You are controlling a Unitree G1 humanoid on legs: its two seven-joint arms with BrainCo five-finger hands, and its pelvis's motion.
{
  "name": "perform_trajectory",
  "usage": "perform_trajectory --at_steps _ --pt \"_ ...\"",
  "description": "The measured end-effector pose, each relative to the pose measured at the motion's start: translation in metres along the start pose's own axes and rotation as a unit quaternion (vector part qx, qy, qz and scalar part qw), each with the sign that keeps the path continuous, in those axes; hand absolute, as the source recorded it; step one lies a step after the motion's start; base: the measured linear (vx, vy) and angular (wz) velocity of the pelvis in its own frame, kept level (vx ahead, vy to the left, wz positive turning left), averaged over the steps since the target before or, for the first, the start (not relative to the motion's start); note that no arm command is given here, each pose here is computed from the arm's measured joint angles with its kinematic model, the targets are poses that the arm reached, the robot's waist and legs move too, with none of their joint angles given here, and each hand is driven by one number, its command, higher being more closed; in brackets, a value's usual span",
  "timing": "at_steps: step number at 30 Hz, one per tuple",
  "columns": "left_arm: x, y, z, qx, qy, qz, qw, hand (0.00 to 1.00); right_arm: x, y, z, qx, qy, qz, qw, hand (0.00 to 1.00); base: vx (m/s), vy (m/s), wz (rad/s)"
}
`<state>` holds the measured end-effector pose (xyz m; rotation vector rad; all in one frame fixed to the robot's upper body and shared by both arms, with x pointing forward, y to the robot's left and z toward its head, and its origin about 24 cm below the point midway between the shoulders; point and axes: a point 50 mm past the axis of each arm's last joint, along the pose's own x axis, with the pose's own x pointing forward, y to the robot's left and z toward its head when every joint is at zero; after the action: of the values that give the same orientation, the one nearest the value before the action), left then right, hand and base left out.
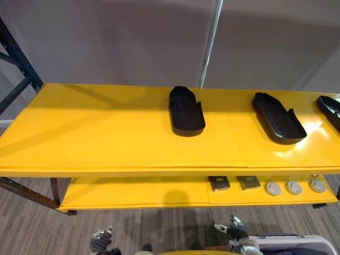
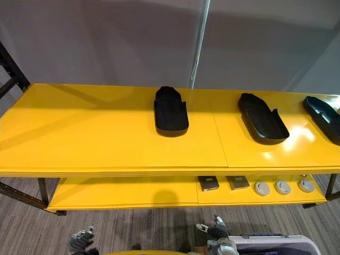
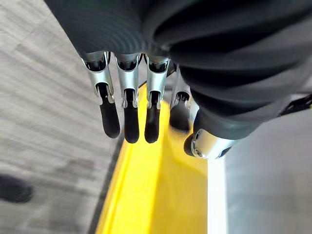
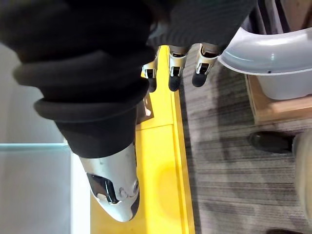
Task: Walk over and take plastic housings, then place them on the shelf
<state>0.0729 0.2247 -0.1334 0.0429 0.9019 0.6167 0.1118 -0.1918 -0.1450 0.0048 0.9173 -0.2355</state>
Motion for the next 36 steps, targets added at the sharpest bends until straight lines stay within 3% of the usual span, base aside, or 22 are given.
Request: perform_trajectory --at_steps 17,23,29,36 --pt "0.007 -0.034 0.012 0.097 -0.018 -0.085 0.992 0.0 0.002 -0.003 0.0 0.014 0.007 -0.017 1.0 0.0 0.01 0.005 -0.1" --pt "0.011 -0.046 0.032 0.099 -0.052 -0.1 0.989 0.0 0.006 0.0 0.011 0.023 -0.006 -0.015 1.0 0.0 0.03 0.023 -0.26" --pt "0.005 -0.074 0.066 0.067 -0.115 -0.128 0.983 0.0 0.009 0.01 0.049 0.048 -0.077 -0.011 0.996 0.0 -0.05 0.099 -0.77" --pt "0.003 -0.072 0.067 0.057 -0.118 -0.122 0.984 0.0 0.006 0.029 0.07 0.058 -0.117 0.015 0.991 0.0 -0.25 0.21 -1.68"
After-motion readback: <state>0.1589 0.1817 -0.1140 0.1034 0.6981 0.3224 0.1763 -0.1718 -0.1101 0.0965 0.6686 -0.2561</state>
